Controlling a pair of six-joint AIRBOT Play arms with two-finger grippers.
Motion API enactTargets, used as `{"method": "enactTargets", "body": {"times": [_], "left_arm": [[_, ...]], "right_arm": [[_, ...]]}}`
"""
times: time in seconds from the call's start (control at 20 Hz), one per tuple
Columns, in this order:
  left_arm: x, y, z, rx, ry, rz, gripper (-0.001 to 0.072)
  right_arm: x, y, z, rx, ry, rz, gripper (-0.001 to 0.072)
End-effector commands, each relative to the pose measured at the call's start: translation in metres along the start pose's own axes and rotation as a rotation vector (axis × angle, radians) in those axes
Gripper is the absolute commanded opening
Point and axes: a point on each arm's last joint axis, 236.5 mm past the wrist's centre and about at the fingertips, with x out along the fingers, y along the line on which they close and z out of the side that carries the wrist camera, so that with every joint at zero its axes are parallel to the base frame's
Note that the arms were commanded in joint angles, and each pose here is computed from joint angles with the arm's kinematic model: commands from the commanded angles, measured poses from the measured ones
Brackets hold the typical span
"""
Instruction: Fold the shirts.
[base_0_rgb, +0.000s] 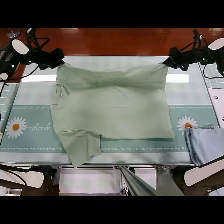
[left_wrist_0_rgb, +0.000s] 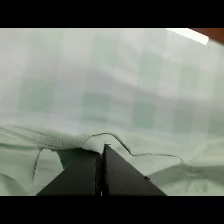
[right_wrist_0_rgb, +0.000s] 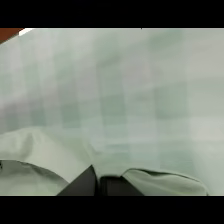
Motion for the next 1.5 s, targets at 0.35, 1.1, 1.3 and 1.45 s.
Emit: {"method": "enactTargets", "body": {"times": [0.35,1.1,1.3,1.45], "left_arm": [[-0.025,0.041,-0.160,0.149,0.638,-0.029,0.0020],[-0.111,0.124,-0.213,-0.111,0.639,0.102,0.0704],[-0.111,0.138,-0.272,-0.381,0.515,0.050,0.0704],[-0.105,0.127,-0.295,-0.462,0.456,0.001,0.0703]], "right_arm": [[-0.019,-0.074,-0.121,-0.048,0.492,-0.171,0.0034],[-0.115,-0.100,-0.132,0.044,0.216,-0.282,0.0626],[-0.092,-0.076,-0.206,0.129,0.126,-0.106,0.0626],[-0.083,-0.062,-0.240,0.165,0.134,-0.011,0.0626]]}}
